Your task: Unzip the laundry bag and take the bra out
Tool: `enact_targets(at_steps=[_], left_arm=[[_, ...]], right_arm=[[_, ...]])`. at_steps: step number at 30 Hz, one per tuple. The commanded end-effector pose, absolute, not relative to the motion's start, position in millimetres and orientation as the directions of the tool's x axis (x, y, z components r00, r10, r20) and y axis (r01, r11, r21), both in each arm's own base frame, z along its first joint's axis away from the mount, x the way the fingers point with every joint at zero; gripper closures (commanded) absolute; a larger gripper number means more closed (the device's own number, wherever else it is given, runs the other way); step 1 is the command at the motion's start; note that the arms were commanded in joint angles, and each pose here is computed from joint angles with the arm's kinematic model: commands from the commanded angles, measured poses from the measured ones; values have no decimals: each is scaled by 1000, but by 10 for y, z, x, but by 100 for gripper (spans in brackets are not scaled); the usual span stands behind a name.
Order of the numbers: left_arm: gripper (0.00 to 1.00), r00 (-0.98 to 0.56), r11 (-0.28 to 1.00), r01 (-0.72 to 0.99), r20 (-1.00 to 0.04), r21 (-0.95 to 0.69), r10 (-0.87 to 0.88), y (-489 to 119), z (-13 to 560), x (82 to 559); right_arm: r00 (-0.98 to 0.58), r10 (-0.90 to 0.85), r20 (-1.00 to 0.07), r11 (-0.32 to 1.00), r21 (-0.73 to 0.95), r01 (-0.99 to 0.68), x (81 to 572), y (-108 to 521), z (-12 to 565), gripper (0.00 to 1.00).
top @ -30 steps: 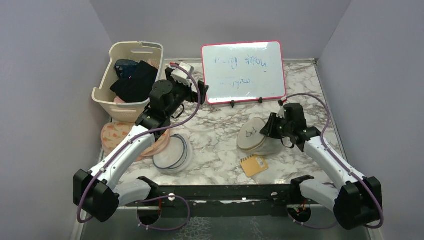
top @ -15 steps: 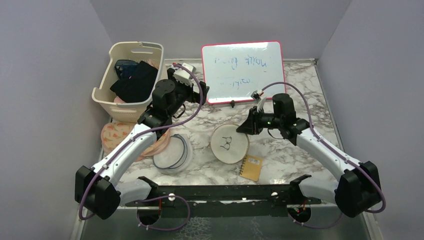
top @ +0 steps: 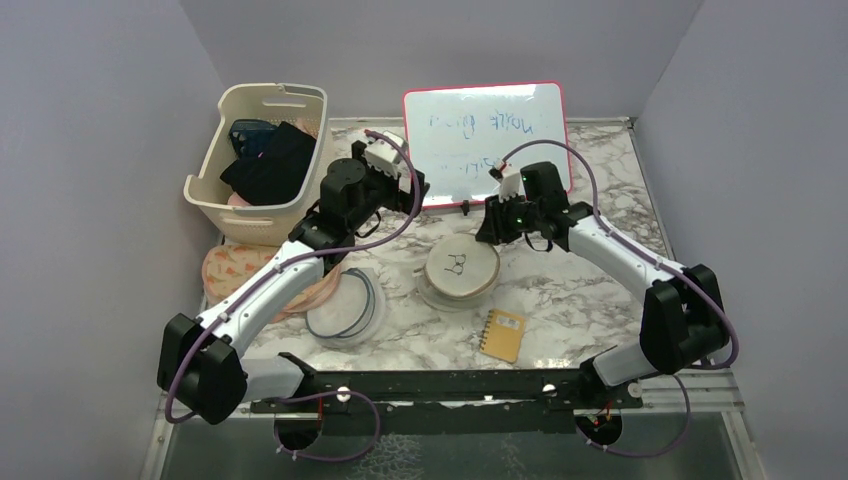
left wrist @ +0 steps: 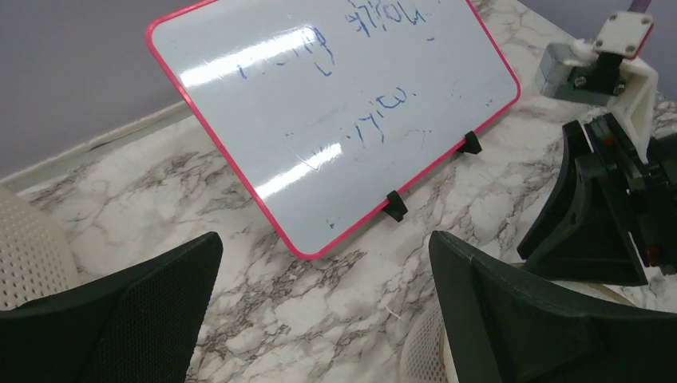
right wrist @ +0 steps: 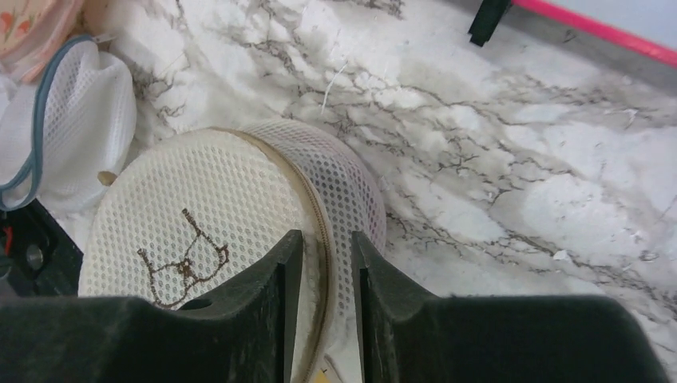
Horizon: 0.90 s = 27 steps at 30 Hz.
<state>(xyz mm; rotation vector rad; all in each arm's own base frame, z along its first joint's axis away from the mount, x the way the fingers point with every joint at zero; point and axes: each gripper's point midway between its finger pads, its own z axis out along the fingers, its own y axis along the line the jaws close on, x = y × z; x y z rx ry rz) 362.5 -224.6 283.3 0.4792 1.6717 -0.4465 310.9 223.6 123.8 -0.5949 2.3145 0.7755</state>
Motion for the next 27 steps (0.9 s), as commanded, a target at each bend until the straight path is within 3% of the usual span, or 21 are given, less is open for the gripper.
enact_targets(at_steps=[1, 6, 9, 13, 18, 22, 24, 27], left_arm=[[1, -148, 784, 619, -987, -42, 64, -2477, 2769, 3575], [1, -180, 766, 641, -980, -50, 86, -2599, 2648, 3568], [1, -199, 760, 647, -975, -53, 102, -2650, 2577, 3580], [1, -209, 755, 654, -971, -53, 113, -2693, 2526, 3571], [1, -216, 742, 669, -967, -45, 136, -2765, 2480, 3529], [1, -219, 732, 680, -964, -41, 149, -2833, 2457, 3492], [1, -219, 728, 685, -964, -41, 152, -2858, 2451, 3473], [1, -220, 722, 691, -963, -40, 157, -2894, 2443, 3445]], right_arm=[[-650, -255, -716, 777, 248, -578, 3315, 2094, 1341, 71], [-650, -248, -718, 806, 220, -550, 3303, 2003, 1356, 67], [-661, -207, -721, 828, 230, -511, 3279, 1961, 1466, 58], [-657, -171, -735, 801, 285, -527, 3082, 1990, 1734, 49], [-724, -159, -671, 790, 354, -501, 2673, 1912, 1790, 41], [-809, -155, -567, 684, 530, -502, 2122, 2032, 1705, 36], [-842, -151, -518, 601, 628, -494, 1847, 2131, 1702, 23], [-869, -124, -479, 548, 697, -463, 1613, 2200, 1659, 19]])
